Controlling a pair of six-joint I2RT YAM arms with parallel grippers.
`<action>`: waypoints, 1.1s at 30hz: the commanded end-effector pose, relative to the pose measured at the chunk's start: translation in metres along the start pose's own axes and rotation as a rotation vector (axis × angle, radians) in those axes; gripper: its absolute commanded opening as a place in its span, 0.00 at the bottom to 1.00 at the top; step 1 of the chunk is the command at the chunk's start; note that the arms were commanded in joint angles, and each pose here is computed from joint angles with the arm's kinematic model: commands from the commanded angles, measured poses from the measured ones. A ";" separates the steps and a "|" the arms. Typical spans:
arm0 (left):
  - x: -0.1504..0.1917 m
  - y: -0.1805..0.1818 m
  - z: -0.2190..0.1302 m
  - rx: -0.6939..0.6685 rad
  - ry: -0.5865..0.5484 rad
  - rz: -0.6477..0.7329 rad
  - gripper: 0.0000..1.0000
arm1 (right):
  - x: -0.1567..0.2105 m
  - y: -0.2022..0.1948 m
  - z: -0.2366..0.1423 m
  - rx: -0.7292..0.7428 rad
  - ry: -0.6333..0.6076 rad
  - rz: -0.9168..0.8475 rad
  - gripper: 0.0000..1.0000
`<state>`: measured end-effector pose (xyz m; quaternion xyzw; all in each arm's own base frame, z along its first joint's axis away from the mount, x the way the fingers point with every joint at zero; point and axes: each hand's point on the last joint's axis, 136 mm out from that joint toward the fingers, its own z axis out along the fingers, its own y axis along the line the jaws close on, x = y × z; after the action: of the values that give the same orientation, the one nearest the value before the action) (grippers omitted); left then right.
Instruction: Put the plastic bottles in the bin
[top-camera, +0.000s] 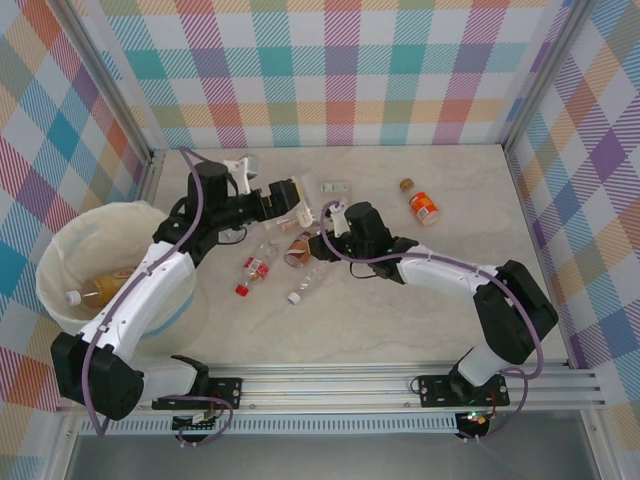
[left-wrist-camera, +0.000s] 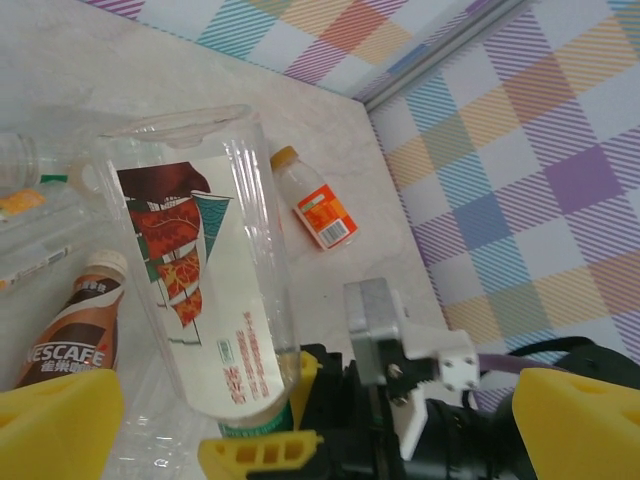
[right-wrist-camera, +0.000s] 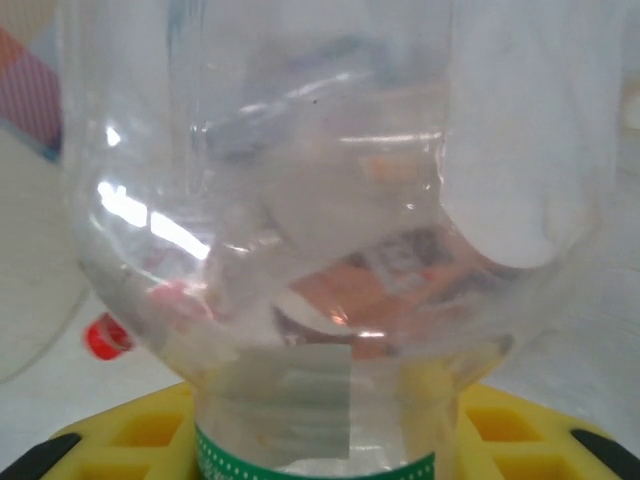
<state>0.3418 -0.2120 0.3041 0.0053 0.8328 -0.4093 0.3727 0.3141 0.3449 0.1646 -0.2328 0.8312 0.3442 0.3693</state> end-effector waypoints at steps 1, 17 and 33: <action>-0.012 0.003 0.003 -0.070 -0.059 0.010 1.00 | -0.034 0.052 -0.010 -0.211 -0.090 -0.037 0.28; 0.008 0.046 0.019 -0.319 0.044 0.013 0.98 | -0.046 0.094 -0.015 -0.366 -0.136 -0.072 0.30; -0.005 0.033 0.007 -0.271 0.004 0.031 0.55 | -0.044 0.089 -0.016 -0.355 -0.135 -0.059 0.69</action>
<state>0.3630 -0.2005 0.2619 -0.0391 0.8902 -0.2807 0.3567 0.2752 0.3946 0.2121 -0.2907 0.7561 0.4693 0.3515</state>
